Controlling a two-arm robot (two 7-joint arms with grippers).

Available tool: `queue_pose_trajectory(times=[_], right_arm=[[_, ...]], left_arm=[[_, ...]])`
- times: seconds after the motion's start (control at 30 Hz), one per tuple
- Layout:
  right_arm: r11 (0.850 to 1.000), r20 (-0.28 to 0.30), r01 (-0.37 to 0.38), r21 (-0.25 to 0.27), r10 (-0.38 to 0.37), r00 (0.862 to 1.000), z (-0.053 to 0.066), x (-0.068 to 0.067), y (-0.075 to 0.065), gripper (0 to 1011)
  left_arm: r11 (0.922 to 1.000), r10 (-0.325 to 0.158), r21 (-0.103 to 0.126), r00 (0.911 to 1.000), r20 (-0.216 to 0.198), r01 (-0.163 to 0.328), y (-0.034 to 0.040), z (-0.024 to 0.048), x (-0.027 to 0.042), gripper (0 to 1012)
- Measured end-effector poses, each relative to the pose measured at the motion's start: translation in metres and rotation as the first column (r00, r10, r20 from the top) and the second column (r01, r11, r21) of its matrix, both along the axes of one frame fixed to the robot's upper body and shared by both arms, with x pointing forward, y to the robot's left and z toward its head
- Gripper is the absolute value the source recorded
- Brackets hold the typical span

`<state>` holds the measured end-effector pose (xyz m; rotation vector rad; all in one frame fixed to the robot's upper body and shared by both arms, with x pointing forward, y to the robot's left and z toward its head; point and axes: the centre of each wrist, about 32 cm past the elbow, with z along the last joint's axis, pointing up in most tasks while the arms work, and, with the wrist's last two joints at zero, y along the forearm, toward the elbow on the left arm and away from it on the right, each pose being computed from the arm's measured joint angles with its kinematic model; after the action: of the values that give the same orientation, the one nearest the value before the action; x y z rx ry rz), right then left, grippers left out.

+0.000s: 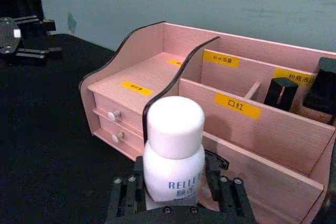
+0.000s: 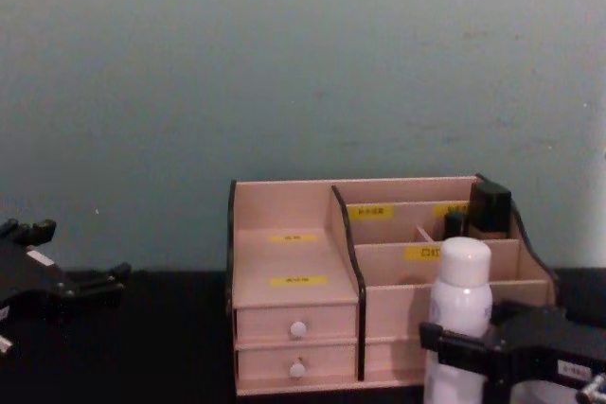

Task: Pick up the facial cleanser and watermelon frost from the table and place them into the tiered storage box.

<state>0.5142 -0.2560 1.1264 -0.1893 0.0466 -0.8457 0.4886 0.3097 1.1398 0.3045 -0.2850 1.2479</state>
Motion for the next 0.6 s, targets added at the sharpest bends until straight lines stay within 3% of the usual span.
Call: queue_pose_trajectory(times=[0.17,0.6], right_arm=[[1.0,0.0,0.0,0.0,0.0,1.0,-0.0001,-0.0001,0.0,593],[1.0,0.001,0.001,0.0,-0.001,1.0,-0.0001,-0.0001,0.0,588]], left_arm=[[1.0,0.0,0.0,1.0,0.0,0.0,0.0,0.0,0.0,1001],[1.0,0.0,0.0,1.0,0.0,0.0,0.0,0.0,0.0,1001]])
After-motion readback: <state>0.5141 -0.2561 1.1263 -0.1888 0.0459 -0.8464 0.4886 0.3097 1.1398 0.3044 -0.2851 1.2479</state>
